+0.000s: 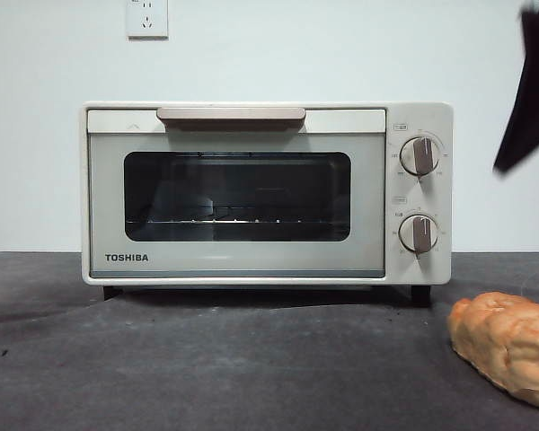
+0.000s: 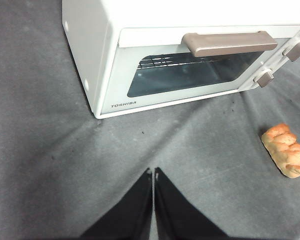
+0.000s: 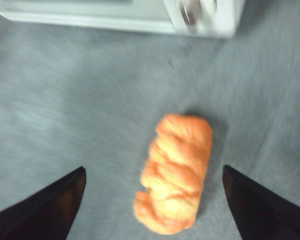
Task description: The left arm flap open the oven, the right arm pick bread and place it into oven, the left arm flap close the oven
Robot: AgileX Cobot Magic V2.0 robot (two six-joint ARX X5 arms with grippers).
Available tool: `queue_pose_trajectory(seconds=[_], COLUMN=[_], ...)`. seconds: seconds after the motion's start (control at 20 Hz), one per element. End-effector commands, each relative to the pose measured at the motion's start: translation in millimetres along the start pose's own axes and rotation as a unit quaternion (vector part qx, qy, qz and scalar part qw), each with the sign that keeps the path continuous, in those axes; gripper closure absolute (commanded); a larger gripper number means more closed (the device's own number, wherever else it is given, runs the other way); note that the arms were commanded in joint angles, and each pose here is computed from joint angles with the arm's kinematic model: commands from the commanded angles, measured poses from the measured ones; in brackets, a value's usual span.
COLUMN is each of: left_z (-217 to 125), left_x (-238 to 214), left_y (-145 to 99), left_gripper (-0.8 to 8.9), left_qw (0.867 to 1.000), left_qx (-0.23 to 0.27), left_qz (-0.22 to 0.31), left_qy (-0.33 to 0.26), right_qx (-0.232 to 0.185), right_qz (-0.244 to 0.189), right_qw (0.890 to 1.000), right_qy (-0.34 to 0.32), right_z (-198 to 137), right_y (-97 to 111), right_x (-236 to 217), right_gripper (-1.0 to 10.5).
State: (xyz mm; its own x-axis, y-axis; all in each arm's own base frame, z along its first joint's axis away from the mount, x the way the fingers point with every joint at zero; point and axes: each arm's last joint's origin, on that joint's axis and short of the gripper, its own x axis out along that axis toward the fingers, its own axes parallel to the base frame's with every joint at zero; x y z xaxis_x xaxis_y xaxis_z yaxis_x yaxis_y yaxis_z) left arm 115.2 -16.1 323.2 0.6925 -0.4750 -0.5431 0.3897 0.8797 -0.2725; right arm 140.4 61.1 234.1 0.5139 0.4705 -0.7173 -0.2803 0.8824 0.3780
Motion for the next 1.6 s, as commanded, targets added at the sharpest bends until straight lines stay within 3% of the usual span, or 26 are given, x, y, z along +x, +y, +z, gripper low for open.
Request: queue_pose_trajectory(seconds=[0.05, 0.8, 1.05, 1.3, 1.6], left_z=[5, 5, 5, 7, 25], left_x=[-3, -3, -3, -1, 17], left_y=[-2, -2, -3, -6, -17], left_gripper=[7.98, 7.98, 7.98, 7.98, 7.98], left_qw=[1.000, 1.000, 1.000, 1.000, 0.996], left_qx=[0.011, 0.010, 0.010, 0.015, 0.016], left_qz=[-0.004, -0.004, -0.006, -0.019, -0.073], left_qy=[-0.010, -0.008, -0.008, -0.017, -0.045], right_qx=[0.016, -0.027, -0.028, -0.028, -0.032], right_qz=[-0.015, -0.115, -0.118, -0.105, -0.071], right_qw=[1.000, 0.991, 0.990, 0.993, 0.997], right_qy=[0.006, 0.062, 0.069, 0.048, -0.010], right_z=[-7, -18, -19, -14, 3], right_y=[1, 10, 10, 14, 28], right_x=[18, 95, 98, 90, 46], right_gripper=[5.1, 5.3, 7.4, 7.4, 7.4])
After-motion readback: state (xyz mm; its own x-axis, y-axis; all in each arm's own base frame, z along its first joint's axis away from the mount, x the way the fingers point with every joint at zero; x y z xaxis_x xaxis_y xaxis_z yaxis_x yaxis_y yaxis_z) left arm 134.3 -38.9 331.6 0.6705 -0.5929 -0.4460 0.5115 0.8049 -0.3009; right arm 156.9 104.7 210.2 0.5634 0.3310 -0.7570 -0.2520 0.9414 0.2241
